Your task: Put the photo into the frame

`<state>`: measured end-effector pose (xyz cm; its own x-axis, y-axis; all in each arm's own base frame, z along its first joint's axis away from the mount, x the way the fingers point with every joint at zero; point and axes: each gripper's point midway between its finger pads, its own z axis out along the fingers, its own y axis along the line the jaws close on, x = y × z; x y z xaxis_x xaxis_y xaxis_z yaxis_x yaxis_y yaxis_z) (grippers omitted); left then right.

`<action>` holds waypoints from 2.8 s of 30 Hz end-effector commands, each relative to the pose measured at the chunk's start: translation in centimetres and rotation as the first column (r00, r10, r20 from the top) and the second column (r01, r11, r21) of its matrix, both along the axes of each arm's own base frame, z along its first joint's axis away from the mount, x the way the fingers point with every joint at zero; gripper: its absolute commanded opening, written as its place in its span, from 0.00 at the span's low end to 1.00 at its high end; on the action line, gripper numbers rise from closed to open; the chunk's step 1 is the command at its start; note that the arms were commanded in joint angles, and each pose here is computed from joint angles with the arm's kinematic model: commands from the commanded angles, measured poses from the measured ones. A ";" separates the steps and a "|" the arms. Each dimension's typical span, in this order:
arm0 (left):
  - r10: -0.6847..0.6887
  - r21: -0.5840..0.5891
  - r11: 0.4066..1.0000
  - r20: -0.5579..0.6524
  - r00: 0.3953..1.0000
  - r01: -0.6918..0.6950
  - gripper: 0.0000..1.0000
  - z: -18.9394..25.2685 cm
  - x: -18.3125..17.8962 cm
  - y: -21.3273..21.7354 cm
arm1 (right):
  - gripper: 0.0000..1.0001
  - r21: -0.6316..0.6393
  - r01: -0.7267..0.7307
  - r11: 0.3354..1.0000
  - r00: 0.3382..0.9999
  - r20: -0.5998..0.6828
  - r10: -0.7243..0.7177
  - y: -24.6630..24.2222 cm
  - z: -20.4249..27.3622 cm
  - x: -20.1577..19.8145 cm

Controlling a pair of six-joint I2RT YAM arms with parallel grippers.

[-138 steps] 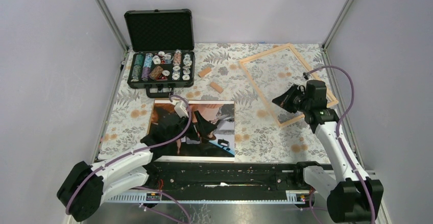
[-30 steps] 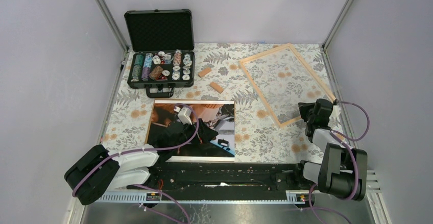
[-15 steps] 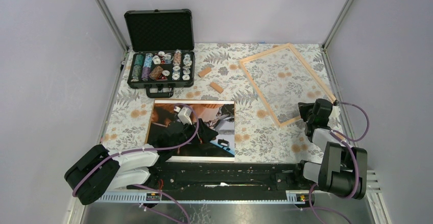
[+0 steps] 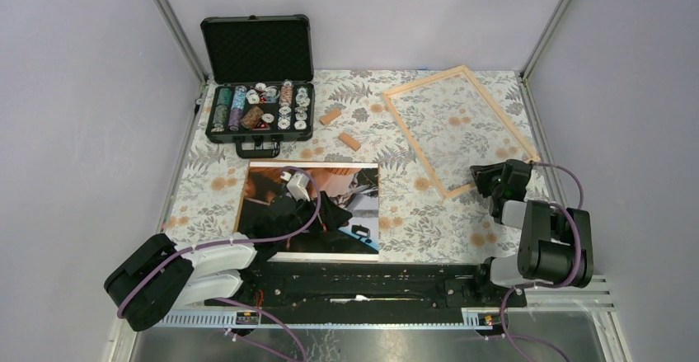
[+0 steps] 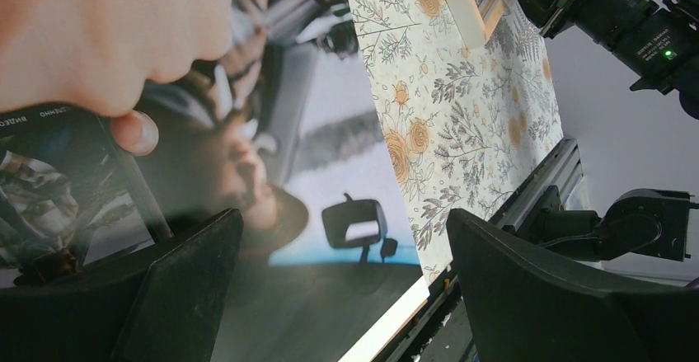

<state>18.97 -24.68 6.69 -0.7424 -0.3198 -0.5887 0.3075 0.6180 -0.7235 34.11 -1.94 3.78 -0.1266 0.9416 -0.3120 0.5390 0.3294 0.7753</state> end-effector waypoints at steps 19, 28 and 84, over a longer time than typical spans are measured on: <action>-0.010 -0.051 0.999 0.034 0.999 0.012 0.99 1.5 0.6 -0.7 | 0.41 0.133 -0.032 0.991 0.964 0.265 -0.005 1.1 4.8 4.5; -0.008 -0.048 0.999 0.030 1.000 0.010 0.99 1.4 0.7 -0.7 | 0.14 0.207 0.023 0.978 0.966 0.247 -0.075 1.1 4.8 3.9; -0.013 -0.056 0.998 0.024 1.000 0.014 0.99 1.3 0.7 -0.7 | 0.00 0.308 0.027 0.951 0.942 0.310 -0.127 3.1 6.1 5.1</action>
